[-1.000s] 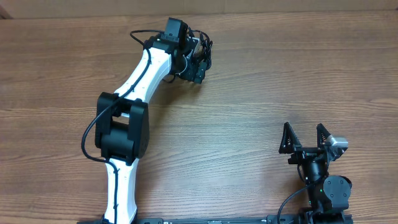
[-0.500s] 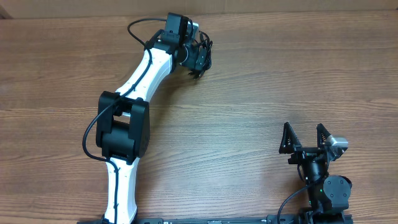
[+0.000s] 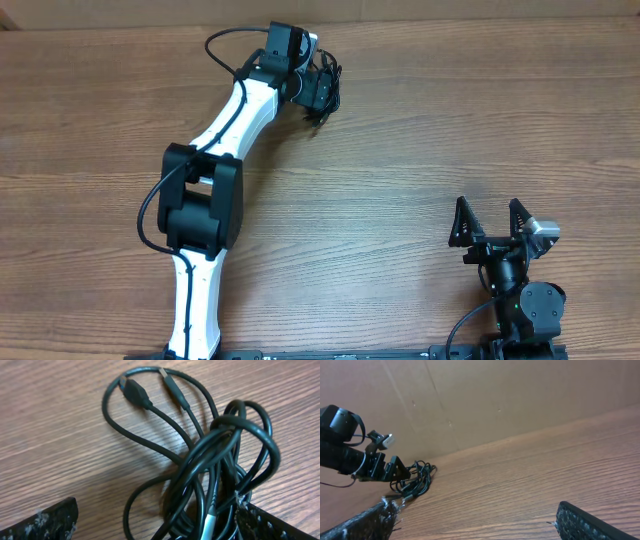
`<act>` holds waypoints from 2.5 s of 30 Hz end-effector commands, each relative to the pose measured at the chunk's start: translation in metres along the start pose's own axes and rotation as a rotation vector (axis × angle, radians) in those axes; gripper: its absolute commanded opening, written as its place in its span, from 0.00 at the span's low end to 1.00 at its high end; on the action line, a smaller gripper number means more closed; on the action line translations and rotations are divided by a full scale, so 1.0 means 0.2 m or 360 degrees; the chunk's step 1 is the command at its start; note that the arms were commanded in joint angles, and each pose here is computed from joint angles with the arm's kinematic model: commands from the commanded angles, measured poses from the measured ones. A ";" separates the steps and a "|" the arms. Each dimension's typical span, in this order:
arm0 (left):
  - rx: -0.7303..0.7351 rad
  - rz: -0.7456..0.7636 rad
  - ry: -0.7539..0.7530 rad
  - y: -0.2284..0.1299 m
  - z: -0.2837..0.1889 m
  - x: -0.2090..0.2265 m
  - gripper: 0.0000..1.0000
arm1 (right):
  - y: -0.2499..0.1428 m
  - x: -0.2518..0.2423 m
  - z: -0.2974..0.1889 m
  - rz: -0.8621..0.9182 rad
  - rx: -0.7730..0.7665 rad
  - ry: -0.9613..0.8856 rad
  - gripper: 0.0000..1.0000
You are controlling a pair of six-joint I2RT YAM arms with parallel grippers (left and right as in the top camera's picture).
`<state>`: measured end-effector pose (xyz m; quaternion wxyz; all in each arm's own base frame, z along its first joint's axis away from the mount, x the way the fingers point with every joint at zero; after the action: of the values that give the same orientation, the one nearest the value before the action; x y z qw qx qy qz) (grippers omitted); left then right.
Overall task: Untangle cables
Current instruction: 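Close the left gripper on the cable bundle and lift it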
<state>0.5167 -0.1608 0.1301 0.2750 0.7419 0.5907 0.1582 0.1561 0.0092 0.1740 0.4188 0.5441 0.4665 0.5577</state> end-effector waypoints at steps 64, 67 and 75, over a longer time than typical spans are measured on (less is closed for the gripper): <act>-0.0146 0.0951 -0.0986 0.02 -1.20 -0.31 0.04 | -0.01 -0.01 0.00 -0.0012 -0.0011 -0.0022 1.00; -0.0058 0.0990 -0.1009 -0.05 -1.30 -0.31 0.04 | -0.01 -0.01 0.00 -0.0012 -0.0011 -0.0022 1.00; 0.0230 0.0976 -0.1101 -0.22 -1.43 -0.30 0.04 | -0.01 -0.01 0.00 -0.0011 -0.0011 -0.0022 1.00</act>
<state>0.3227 -0.1474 0.3229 0.3244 0.9061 0.2642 -0.0617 0.1561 0.0092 0.1739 0.4189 0.5440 0.4668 0.5574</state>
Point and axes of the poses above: each gripper's point midway between its finger pads, its own z axis out along the fingers, its own x axis along the line the jaws close on, y = z × x, the point moved 9 cm from there along -z, back along the fingers, and after that the axes turned 5 degrees about -z, right-handed, at the moved point
